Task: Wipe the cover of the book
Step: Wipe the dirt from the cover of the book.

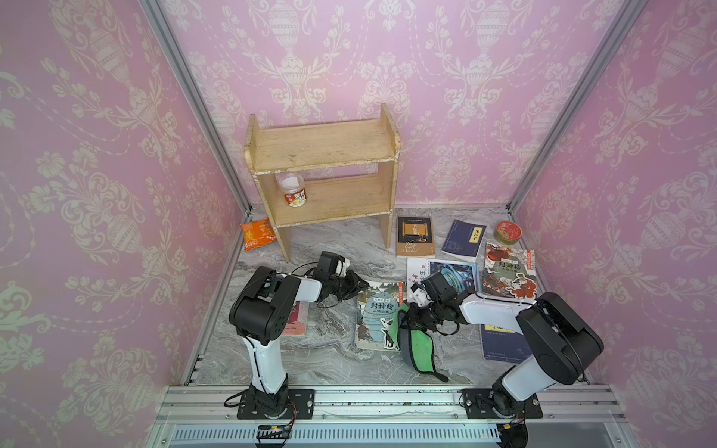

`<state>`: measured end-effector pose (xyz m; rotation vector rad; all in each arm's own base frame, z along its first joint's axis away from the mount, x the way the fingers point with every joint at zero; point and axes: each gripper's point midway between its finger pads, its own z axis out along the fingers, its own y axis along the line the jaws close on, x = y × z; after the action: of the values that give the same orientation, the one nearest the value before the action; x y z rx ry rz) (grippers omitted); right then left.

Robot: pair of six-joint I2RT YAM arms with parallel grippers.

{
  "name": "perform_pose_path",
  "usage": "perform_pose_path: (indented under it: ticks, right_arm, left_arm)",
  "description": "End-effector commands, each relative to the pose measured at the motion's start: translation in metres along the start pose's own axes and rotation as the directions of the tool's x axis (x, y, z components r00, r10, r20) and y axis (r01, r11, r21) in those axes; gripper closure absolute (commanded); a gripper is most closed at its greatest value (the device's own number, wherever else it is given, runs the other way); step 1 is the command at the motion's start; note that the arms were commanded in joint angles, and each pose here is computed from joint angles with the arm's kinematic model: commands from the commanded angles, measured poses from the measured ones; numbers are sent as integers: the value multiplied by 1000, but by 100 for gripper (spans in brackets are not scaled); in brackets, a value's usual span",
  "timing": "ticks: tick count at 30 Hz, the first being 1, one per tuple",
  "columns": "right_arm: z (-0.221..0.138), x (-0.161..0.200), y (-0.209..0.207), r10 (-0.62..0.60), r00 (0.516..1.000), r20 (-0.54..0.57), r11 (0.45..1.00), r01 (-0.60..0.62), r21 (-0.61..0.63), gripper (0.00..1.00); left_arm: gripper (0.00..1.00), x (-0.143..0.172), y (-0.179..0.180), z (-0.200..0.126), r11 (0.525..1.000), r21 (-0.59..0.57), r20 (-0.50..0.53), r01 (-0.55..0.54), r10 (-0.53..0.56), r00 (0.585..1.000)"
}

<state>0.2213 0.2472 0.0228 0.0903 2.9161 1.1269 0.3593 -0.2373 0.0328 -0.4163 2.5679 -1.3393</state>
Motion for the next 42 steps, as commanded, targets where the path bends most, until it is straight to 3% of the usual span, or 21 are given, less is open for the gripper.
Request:
perform_pose_path:
  ticks: [1, 5, 10, 16, 27, 32, 36, 42]
  right_arm:
    - [10, 25, -60, 165, 986, -22, 968, -157, 196, 100]
    - [11, 24, -61, 186, 983, -12, 963, -180, 199, 100]
    - [14, 26, -63, 203, 979, -8, 959, -197, 204, 100]
    - [23, 28, -56, 204, 979, -14, 961, -198, 191, 100]
    - [27, 14, -15, 166, 986, 0, 980, -165, 111, 100]
    - [0, -5, -8, 125, 991, 50, 983, -130, 127, 100]
    - [-22, -22, -11, 68, 993, 97, 975, -87, 206, 100]
    - [-9, -49, 18, 6, 997, 76, 980, -21, 199, 100]
  left_arm:
    - [52, 18, 12, -9, 999, -25, -15, 46, -47, 999]
    - [47, 62, 26, -28, 993, -48, -64, 106, -109, 992]
    - [51, 106, 29, -51, 988, -51, -102, 147, -151, 983]
    - [61, 134, 25, -66, 986, -58, -111, 155, -160, 981]
    - [100, 129, 16, -74, 990, -85, -70, 116, -122, 990]
    - [100, 127, 21, -85, 983, -176, -89, 58, -74, 993]
    - [100, 116, 21, -118, 964, -265, -68, -2, -17, 998]
    - [100, 98, 26, -175, 898, -432, -52, -79, 63, 997]
